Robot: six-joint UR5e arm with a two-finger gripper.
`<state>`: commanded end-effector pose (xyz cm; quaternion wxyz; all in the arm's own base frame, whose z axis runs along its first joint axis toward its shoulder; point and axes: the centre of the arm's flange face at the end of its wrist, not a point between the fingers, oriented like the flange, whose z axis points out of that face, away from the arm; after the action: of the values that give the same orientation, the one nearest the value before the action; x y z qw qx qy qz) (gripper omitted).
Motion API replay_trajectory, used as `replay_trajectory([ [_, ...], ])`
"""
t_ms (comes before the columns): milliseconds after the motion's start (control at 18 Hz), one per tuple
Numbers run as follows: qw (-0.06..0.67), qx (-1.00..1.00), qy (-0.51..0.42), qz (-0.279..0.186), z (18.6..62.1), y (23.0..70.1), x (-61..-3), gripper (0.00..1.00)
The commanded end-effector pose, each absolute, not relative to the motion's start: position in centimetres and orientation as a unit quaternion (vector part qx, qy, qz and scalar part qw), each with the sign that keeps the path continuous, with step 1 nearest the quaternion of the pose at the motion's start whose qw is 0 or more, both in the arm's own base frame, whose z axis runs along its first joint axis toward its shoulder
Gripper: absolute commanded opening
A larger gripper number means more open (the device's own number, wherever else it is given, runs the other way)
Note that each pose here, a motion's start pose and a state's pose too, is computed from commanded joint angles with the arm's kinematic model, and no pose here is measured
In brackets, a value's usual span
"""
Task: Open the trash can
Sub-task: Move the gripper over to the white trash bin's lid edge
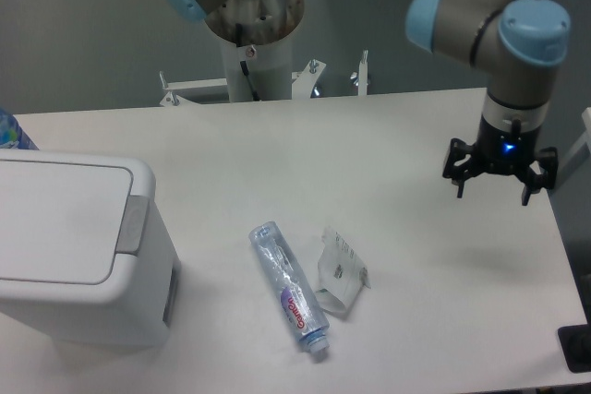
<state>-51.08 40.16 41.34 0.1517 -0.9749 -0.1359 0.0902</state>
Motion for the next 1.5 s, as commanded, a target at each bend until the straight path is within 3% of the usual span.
replay_trajectory([
  [278,0.187,-0.967,-0.159,0.069,45.2,44.3,-44.9,1.0],
  [889,0.248,-0.948,-0.2,0.02,49.6,54.2,-33.6,1.0],
  [1500,0.274,-0.941,-0.197,-0.008,51.3,58.6,-24.4,1.0],
])
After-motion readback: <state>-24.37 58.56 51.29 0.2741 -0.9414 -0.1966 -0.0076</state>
